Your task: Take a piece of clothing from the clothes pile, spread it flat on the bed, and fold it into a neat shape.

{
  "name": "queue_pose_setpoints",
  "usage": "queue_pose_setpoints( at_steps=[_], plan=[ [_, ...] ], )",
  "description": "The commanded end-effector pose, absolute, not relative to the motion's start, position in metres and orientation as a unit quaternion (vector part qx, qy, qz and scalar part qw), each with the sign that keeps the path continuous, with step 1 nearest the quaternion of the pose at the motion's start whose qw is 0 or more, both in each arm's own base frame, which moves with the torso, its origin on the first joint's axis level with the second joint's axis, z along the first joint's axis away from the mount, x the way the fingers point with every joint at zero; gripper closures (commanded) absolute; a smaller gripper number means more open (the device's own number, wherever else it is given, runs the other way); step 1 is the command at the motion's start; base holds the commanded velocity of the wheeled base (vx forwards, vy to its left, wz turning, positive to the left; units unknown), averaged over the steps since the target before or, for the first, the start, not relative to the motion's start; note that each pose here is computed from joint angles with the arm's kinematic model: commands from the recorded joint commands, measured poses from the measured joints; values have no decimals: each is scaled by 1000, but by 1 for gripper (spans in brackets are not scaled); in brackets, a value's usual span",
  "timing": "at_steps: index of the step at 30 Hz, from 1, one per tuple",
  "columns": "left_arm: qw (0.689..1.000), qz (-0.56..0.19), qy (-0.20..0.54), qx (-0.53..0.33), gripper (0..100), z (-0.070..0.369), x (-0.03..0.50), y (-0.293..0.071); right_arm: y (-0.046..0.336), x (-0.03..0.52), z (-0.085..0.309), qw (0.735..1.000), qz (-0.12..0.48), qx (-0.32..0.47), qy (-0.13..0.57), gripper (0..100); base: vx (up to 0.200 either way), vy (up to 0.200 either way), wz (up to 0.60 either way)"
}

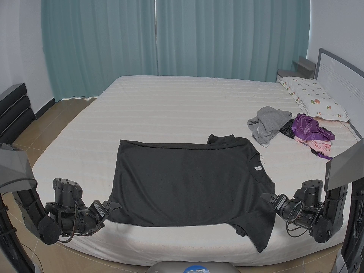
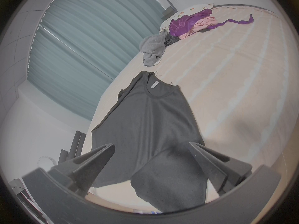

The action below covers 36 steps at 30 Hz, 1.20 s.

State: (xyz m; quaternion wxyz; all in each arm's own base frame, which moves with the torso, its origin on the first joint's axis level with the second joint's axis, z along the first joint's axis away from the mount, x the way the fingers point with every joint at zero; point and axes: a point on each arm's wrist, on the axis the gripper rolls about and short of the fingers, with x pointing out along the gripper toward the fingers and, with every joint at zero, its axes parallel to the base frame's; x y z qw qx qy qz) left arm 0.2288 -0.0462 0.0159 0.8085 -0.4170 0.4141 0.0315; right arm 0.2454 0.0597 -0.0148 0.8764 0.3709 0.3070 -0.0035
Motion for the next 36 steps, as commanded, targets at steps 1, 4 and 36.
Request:
queue_pose_setpoints(
  at_steps=[1, 4, 36],
  plan=[
    [810, 27, 408, -420, 0, 21, 225, -46, 61, 243, -18, 875, -1, 369, 314, 0, 0, 0, 0],
    [811, 25, 408, -419, 0, 21, 225, -47, 61, 242, -18, 875, -2, 368, 315, 0, 0, -200, 0],
    [850, 137, 381, -337, 0, -32, 259, -6, 74, 233, -33, 868, 8, 345, 357, 0, 0, -56, 0]
  ],
)
